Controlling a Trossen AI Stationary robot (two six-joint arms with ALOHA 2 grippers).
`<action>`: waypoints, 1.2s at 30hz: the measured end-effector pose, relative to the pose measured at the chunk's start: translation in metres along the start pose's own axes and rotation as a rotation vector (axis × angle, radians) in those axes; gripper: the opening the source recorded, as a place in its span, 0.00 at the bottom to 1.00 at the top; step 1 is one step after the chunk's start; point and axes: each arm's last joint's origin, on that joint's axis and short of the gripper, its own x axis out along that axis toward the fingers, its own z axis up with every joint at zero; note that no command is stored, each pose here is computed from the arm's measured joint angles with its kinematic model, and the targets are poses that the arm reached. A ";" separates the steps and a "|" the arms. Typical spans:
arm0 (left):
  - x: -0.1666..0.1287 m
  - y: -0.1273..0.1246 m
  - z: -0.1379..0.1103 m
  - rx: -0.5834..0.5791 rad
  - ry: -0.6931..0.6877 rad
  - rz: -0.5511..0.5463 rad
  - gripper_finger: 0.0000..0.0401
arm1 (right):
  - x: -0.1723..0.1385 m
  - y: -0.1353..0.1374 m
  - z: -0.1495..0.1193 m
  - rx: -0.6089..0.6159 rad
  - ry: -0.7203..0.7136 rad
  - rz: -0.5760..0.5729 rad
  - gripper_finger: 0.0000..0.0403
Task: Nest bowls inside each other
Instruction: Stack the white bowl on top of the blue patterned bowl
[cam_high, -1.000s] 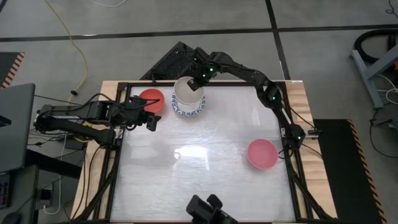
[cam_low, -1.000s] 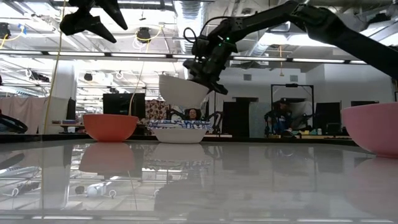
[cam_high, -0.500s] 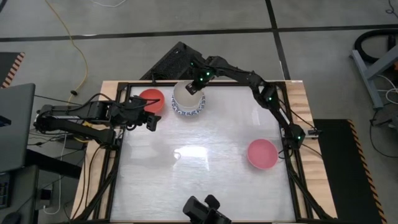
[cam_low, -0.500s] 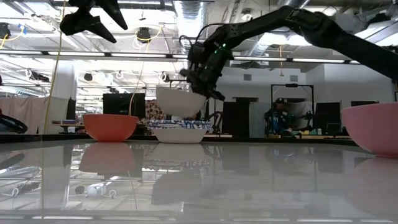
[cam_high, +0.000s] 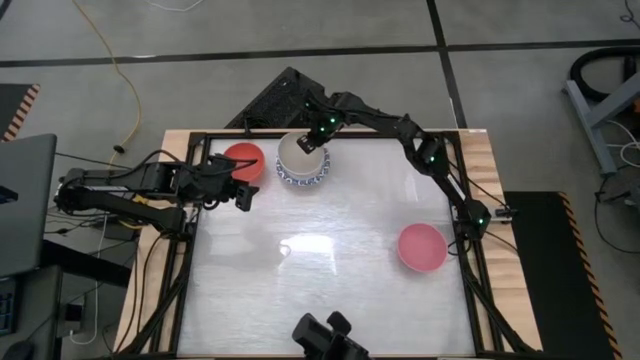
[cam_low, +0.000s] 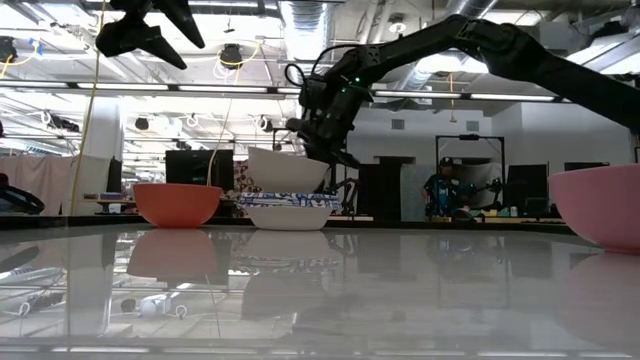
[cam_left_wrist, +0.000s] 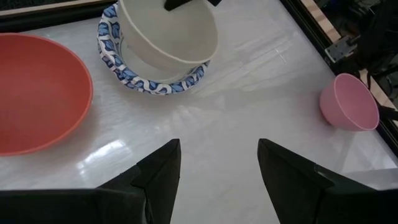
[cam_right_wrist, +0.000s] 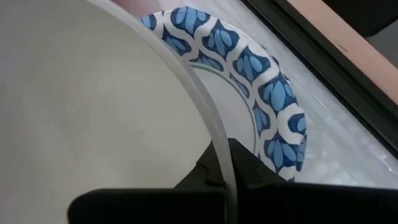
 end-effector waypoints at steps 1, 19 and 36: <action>0.000 0.000 0.000 0.003 0.000 0.000 0.51 | 0.000 -0.001 0.000 0.001 0.000 -0.001 0.02; 0.000 0.000 0.000 0.004 -0.004 0.006 0.51 | 0.023 -0.012 -0.001 0.053 0.018 -0.004 0.02; 0.000 0.000 0.000 0.005 -0.003 0.006 0.51 | 0.039 -0.012 -0.006 0.062 0.049 -0.010 0.03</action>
